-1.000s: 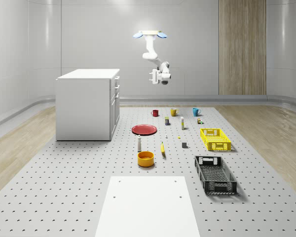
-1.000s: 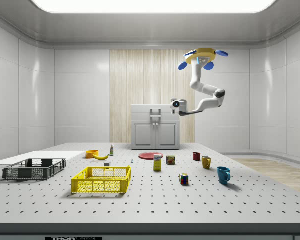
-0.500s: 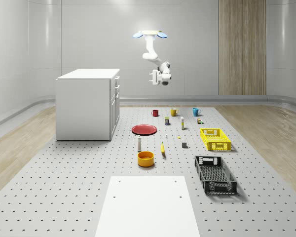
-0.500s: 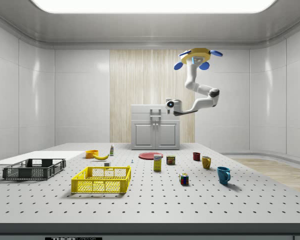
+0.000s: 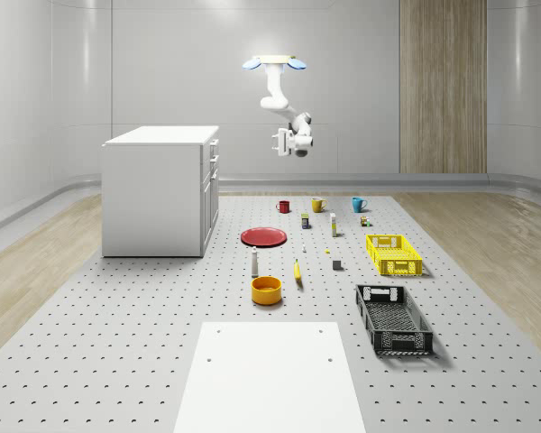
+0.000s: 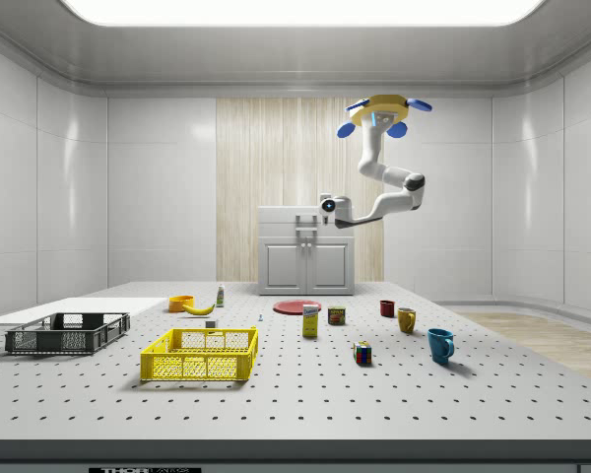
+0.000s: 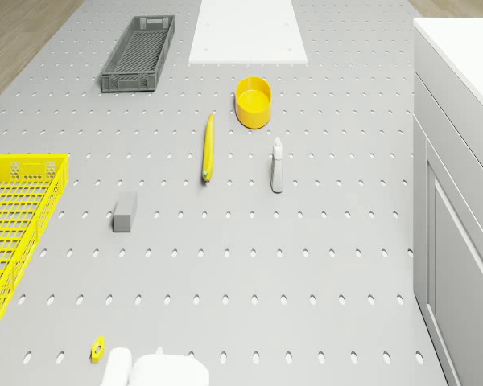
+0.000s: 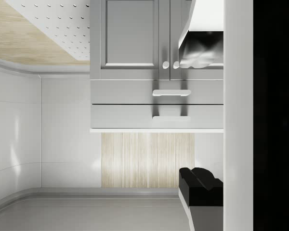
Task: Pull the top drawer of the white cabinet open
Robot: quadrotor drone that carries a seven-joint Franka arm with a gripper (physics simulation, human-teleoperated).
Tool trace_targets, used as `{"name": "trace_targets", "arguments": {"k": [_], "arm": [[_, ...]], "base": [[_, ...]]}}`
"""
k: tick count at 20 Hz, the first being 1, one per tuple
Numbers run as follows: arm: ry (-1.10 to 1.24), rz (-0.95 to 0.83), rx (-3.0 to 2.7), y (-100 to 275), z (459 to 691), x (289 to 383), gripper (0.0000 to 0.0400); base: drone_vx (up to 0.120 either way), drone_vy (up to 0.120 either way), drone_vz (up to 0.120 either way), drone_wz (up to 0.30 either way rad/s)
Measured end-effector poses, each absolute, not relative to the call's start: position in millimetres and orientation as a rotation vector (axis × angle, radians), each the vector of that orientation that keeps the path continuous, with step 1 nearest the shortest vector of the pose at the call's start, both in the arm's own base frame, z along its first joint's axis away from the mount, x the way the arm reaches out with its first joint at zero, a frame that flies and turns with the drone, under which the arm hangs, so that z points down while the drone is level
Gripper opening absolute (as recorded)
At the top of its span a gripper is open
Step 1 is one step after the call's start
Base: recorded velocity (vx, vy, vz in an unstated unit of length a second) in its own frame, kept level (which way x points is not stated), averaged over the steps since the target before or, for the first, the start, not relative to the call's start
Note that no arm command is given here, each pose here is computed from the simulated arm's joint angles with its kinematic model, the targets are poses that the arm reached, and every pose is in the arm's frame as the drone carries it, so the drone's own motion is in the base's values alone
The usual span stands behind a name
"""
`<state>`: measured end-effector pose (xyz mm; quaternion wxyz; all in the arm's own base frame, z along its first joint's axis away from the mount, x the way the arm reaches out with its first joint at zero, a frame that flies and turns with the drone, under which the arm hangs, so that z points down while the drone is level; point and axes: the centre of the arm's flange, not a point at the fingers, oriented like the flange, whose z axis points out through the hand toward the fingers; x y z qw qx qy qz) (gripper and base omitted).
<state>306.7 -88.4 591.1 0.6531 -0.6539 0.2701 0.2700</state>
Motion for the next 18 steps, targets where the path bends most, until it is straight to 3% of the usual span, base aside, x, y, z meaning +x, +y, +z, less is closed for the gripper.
{"name": "trace_targets", "arguments": {"k": [18], "arm": [[0.612, 0.613, -1.483, 3, 591, 306.2, 0.0305]], "base": [[0.000, 0.000, 0.000, 0.000]]}}
